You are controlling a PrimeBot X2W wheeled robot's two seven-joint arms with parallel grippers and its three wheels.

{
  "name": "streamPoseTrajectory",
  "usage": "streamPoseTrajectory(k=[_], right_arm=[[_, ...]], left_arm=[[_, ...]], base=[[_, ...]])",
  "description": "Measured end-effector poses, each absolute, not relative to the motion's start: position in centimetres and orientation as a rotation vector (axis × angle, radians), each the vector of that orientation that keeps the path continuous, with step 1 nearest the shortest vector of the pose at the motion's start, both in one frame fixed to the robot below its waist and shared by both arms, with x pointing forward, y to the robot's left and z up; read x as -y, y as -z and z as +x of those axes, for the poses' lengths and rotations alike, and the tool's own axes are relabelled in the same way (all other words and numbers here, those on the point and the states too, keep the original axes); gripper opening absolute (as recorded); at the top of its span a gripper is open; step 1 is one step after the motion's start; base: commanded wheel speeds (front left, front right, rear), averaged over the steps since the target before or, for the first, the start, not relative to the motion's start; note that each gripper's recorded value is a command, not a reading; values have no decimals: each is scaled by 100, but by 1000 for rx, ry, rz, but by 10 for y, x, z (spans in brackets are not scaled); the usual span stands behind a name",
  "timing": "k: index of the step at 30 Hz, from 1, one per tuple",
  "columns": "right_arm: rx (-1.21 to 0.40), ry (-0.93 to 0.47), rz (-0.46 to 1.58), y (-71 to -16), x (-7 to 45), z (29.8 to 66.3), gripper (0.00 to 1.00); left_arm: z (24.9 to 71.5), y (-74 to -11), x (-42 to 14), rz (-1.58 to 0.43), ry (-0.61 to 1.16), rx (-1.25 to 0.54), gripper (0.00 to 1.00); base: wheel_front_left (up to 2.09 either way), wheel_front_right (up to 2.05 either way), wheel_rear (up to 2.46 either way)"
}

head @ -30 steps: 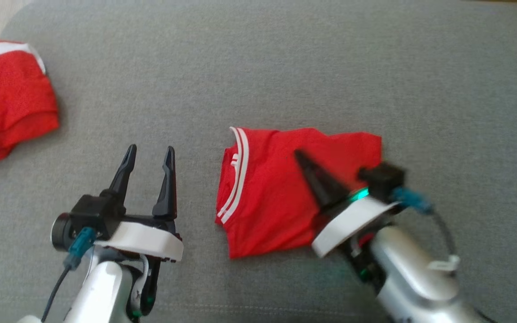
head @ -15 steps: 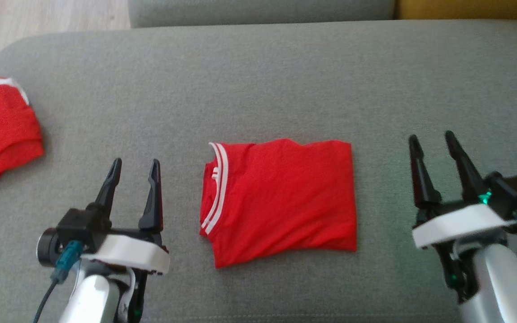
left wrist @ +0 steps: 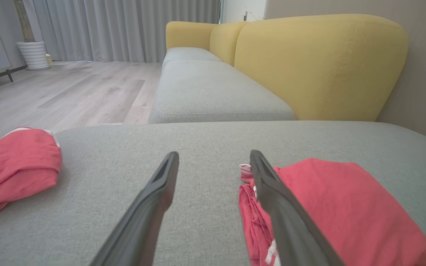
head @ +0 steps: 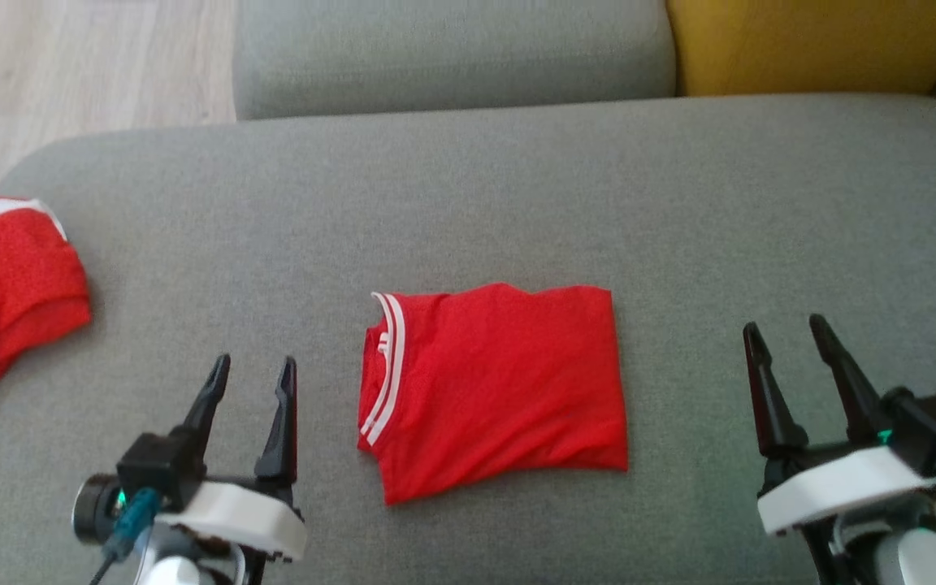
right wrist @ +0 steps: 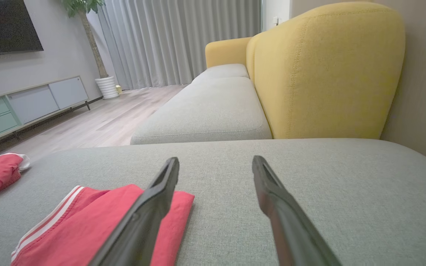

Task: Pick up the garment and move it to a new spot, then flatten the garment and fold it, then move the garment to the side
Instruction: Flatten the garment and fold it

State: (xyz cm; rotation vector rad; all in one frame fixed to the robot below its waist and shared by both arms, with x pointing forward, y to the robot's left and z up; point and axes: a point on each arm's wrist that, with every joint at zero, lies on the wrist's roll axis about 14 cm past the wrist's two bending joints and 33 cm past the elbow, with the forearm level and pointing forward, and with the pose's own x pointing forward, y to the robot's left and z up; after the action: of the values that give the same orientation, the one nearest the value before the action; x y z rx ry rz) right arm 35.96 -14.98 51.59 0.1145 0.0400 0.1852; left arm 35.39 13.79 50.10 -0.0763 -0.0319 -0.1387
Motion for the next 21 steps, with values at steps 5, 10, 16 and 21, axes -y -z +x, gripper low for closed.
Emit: streamPoseTrajectory(k=[5, 10, 16, 21], right_arm=[[-39, -176, 123, -518, 151, 347, 100], [-36, -176, 110, -521, 150, 342, 100], [-20, -172, 110, -526, 151, 340, 100], [-40, -168, 113, -521, 152, 337, 100]], left_arm=[[342, -498, -140, -69, 134, 17, 100], [338, -499, -143, -62, 123, 15, 100], [335, -497, -147, -59, 112, 9, 100], [336, -497, -147, -62, 110, 7, 100]], base=[[0, 0, 0], [0, 0, 0], [0, 0, 0], [0, 0, 0]])
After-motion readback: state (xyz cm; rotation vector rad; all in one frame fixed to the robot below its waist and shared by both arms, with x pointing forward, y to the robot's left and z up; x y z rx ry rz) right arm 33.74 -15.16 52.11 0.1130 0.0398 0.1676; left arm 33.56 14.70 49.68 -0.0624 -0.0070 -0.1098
